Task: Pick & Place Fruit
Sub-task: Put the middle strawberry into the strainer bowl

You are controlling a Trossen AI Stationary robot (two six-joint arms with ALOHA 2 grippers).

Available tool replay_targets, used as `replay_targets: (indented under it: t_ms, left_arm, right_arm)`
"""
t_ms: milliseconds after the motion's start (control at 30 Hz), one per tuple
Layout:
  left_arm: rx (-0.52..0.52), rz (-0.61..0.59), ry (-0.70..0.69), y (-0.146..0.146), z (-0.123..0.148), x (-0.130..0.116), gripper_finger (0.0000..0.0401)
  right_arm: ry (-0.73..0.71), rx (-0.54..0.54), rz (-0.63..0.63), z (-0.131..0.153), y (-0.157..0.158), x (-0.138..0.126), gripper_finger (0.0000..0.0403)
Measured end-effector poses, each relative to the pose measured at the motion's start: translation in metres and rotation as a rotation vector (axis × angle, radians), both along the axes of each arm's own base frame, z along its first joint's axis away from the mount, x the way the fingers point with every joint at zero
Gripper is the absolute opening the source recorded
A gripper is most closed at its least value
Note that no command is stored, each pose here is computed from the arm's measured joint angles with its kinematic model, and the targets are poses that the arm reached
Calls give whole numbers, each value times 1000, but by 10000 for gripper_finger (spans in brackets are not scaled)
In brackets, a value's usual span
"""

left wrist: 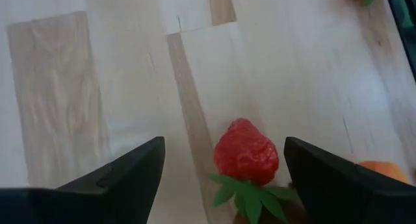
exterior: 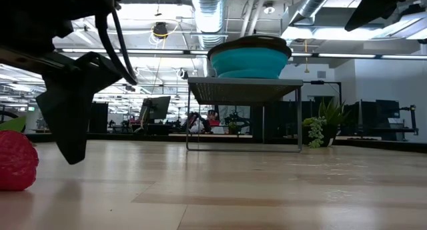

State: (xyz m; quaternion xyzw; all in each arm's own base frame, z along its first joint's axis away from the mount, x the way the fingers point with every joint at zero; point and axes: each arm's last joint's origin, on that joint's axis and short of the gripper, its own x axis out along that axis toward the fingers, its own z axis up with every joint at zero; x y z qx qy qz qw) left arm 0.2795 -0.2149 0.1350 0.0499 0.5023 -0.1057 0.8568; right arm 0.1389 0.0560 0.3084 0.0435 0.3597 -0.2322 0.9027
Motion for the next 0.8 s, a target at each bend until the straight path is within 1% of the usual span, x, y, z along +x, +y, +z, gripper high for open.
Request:
replay_targets:
  t_ms: [100, 233, 633, 800]
  left_arm:
    - [1, -1, 1, 0, 0, 0, 308]
    - [2, -10, 2, -3, 0, -3, 291]
    - [1, -10, 2, -3, 0, -3, 203]
    - [-2, -9, -1, -3, 0, -3, 175]
  right_arm:
    - [0, 0, 0, 0, 0, 0, 0]
    - [0, 0, 0, 0, 0, 0, 0]
    - [1, 0, 0, 0, 0, 0, 0]
    - [1, -1, 0, 0, 0, 0, 0]
